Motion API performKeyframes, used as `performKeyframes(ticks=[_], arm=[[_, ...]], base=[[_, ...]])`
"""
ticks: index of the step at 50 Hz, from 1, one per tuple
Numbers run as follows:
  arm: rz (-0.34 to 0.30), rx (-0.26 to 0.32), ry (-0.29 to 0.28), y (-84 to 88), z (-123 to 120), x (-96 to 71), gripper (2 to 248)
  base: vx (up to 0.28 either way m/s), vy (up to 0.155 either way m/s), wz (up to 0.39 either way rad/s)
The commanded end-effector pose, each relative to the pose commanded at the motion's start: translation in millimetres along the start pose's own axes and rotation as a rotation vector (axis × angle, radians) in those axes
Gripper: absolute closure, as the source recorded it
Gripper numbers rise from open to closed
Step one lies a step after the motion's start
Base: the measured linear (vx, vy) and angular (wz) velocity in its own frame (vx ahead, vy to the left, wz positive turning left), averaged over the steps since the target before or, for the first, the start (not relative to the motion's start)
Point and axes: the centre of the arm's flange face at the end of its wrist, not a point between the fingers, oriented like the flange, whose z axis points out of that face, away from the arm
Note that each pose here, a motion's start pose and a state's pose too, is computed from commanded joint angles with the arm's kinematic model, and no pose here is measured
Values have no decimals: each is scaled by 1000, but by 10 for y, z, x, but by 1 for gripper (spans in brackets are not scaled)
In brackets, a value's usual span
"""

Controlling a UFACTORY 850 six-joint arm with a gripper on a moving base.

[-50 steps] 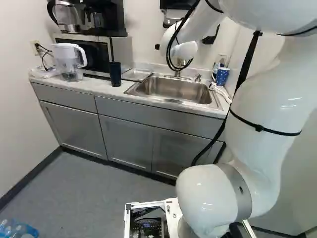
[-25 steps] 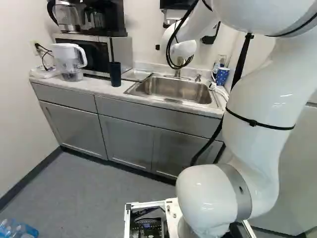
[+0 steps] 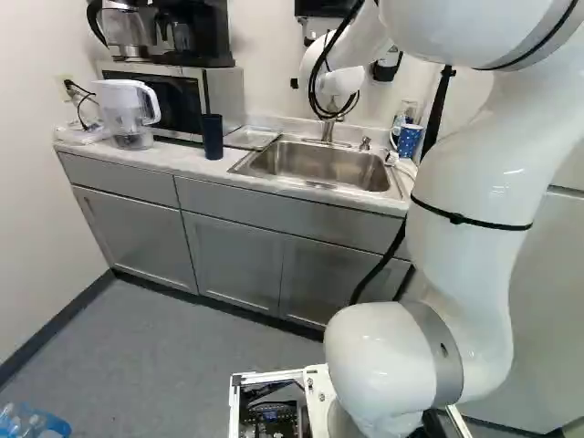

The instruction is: Rinse the cup and place it in the tray

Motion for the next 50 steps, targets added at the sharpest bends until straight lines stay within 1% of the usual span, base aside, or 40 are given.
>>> performKeyframes(ticks=[18,37,50], arm=[[3,-17,-48,107,121,130,3],[7,-32,-148,211,257,46,3],[8,-33,-204,221,384,-1,3]], base=[[0,0,0],[0,0,0],[0,0,0]])
